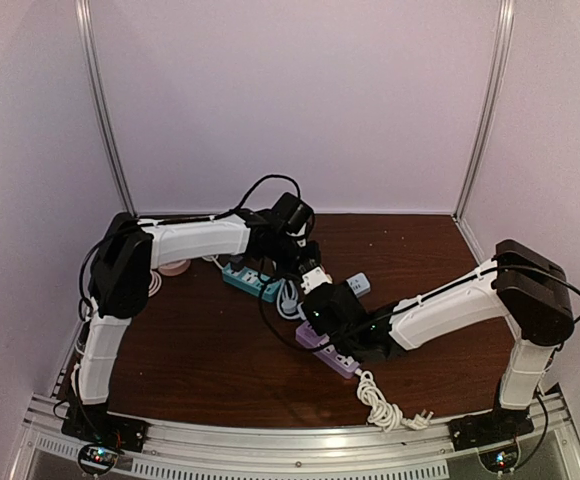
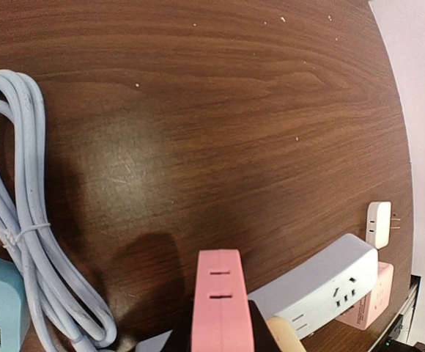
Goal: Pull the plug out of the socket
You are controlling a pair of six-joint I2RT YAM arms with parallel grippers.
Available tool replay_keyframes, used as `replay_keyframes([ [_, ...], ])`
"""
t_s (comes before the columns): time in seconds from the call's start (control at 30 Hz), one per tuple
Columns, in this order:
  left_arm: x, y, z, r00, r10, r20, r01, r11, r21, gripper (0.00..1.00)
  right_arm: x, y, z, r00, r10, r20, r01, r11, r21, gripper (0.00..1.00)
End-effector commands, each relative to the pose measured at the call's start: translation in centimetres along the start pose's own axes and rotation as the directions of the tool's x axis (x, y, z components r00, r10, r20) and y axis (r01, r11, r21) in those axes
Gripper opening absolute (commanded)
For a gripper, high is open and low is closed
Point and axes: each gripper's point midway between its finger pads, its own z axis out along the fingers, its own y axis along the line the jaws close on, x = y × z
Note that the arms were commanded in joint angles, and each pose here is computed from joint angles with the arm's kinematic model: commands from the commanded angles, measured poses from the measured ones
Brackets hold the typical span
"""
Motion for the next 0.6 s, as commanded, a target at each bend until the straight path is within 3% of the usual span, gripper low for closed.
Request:
replay_keyframes([
  [0.0, -8.5, -1.5, -6.3, 0.978, -0.033, 0.205, 0.017, 0.997, 0.078, 0.00, 4.3, -1.5, 0.1, 0.994, -0.058, -0.096, 0.066, 0.995, 0.079, 0.22],
  [0.57, -10.1, -0.5, -6.4, 0.969, 0.022, 0.246, -0.020, 1.000, -0.008, 0.00, 3.7, -1.0, -0.4, 0.994, -0.062, -0.086, 0.069, 0.994, 0.081, 0.20],
])
